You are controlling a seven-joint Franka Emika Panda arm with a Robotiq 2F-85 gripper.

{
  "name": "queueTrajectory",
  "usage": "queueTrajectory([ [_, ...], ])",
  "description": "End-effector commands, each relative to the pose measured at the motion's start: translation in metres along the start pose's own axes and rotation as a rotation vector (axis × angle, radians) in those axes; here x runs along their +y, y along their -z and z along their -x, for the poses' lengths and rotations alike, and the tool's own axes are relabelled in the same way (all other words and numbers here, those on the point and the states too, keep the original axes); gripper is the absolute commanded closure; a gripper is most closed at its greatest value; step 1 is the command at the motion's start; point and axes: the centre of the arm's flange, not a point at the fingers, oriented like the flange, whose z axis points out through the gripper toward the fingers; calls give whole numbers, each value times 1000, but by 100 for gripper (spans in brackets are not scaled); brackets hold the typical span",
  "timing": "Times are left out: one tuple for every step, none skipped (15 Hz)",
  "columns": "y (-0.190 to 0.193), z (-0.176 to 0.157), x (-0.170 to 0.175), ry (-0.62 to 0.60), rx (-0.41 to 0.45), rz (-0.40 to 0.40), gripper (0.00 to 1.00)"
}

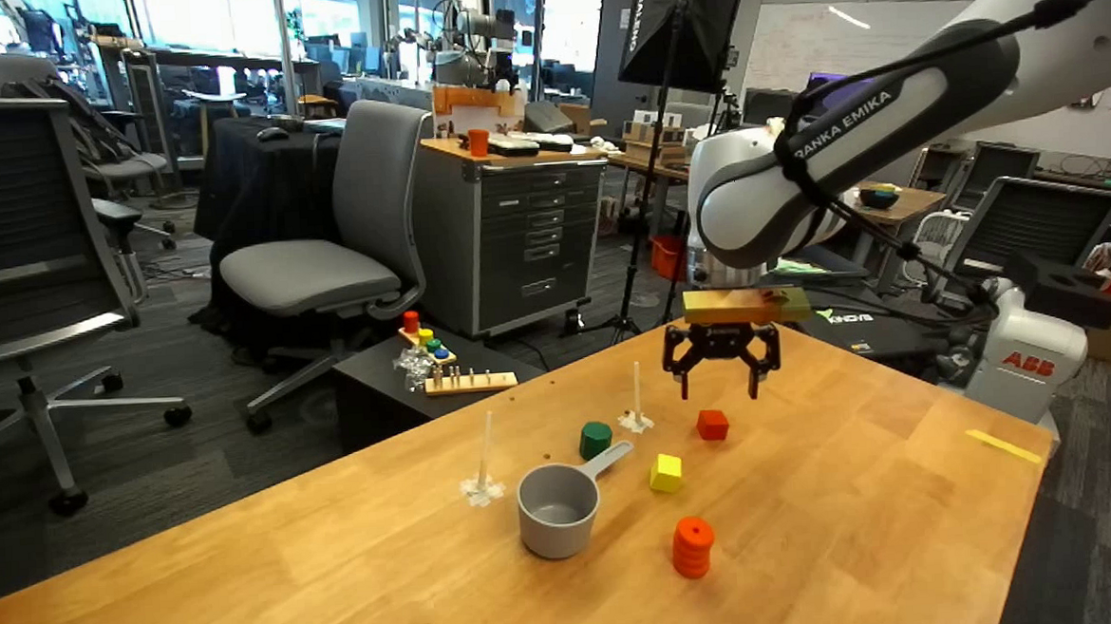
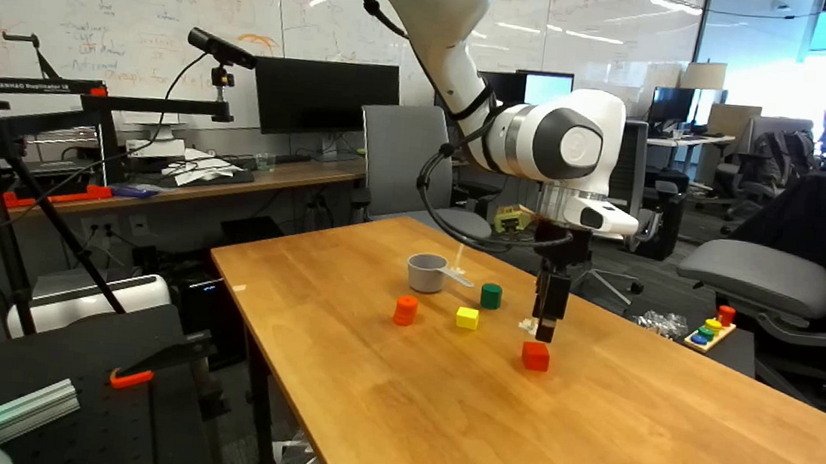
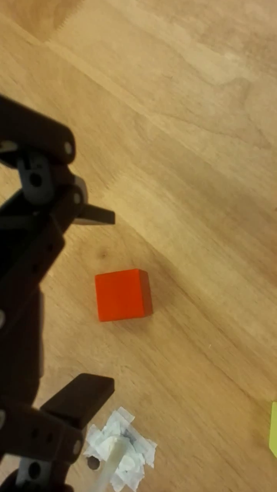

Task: Put the orange block on the yellow block then put both blocks in the gray pot, then put the green block in the gray pot

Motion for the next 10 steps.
queueTrajectory([
  [-8,-9,-13,-15,-9,24,0],
  [-12,-10,-12,-19,-10,27,0],
  [-15,-11,-12,-22,-11,30,0],
  [-19,-10,-10,-26,-15,32,0],
  [-21,-10,-10,-30,-19,33,0],
  [-23,-11,-9,-30,-23,34,0],
  [-23,-10,-9,-29,-24,32,25],
  [-23,-11,-7,-31,-26,32,26],
  [-22,-12,-6,-34,-27,30,32],
  [-21,-13,-5,-35,-27,27,42],
])
